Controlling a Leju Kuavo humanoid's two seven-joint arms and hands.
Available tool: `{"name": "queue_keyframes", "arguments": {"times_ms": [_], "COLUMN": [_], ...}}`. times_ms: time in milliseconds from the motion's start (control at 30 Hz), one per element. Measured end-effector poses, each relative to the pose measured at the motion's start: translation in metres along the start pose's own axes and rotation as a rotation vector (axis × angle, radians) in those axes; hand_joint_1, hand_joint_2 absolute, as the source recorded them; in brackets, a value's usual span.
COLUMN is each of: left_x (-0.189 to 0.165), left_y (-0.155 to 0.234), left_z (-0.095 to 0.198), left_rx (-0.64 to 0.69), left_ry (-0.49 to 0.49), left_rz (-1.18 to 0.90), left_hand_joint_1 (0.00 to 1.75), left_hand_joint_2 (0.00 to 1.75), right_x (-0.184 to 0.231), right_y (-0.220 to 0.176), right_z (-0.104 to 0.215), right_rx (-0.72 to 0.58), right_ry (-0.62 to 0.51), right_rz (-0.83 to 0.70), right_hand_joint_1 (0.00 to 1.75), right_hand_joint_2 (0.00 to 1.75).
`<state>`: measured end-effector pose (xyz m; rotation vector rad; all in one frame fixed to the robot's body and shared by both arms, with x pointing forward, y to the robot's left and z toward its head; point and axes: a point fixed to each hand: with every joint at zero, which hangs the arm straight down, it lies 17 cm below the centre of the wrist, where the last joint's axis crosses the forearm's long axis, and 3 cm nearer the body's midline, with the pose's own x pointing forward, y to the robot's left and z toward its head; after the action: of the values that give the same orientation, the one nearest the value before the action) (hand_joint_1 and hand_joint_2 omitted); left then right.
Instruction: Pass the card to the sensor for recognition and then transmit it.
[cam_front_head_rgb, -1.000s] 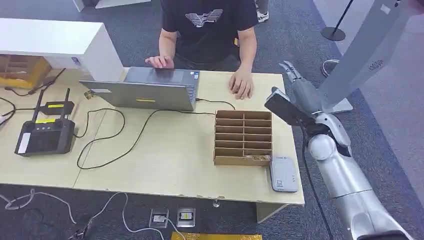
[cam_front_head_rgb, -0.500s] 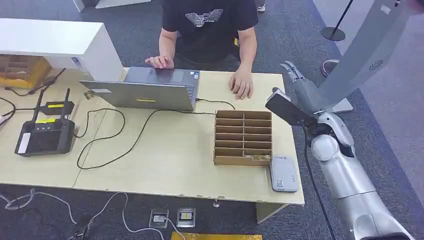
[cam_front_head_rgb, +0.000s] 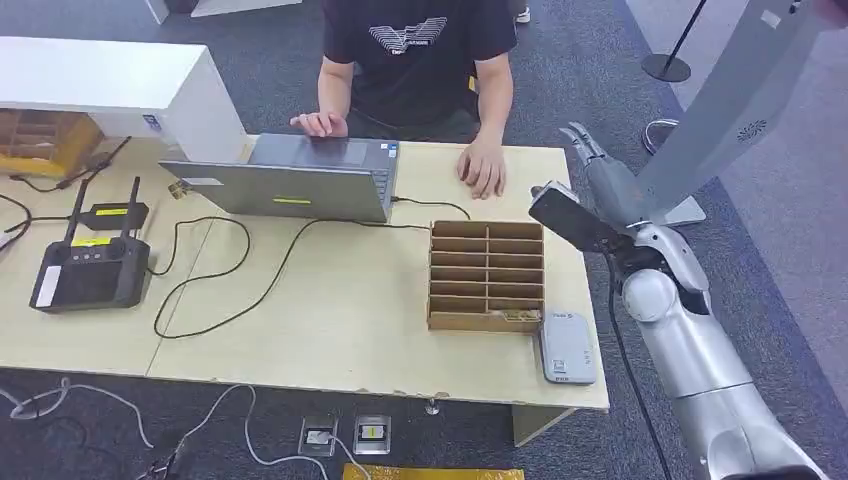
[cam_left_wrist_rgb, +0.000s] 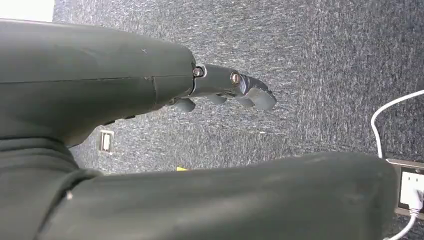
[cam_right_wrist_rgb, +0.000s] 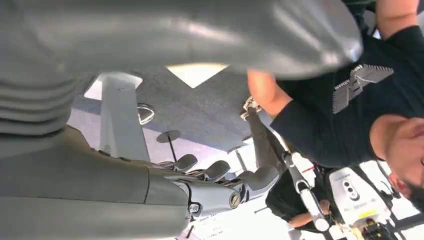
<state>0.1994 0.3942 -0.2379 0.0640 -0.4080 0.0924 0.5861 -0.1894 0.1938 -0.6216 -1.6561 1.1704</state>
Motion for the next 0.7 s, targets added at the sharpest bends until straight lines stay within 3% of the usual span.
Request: {"name": "queue_keyframes", "arguments": {"times_ms": [133,267,400,700], "left_x": [0.000,-0.004,-0.016,-0.025], "left_y": [0.000,0.002,0.006,0.011], "left_z": [0.000,0.000,0.002,0.004], "left_rx": [0.000,0.003,0.009,0.009], "left_ry": [0.000,0.004,0.020,0.033], "left_rz": [0.000,0.012,0.021,0.018], "left_hand_joint_1": [0.00,0.00,0.00,0.00], "left_hand_joint_2": [0.00,0.00,0.00,0.00], "right_x": [-0.004,-0.030,-0.060,-0.062], "right_y": [0.002,0.016,0.030,-0.002], "right_z": [0.001,0.019,0.059,0.108], "right_rx": [0.013,0.137,0.271,0.225], "right_ry": [0.012,0.088,0.162,0.138], "right_rz": [0.022,0.138,0.203,0.299], "right_hand_joint_1": [0.00,0.00,0.00,0.00], "right_hand_joint_2": [1.75,1.75,1.75,1.75]}}
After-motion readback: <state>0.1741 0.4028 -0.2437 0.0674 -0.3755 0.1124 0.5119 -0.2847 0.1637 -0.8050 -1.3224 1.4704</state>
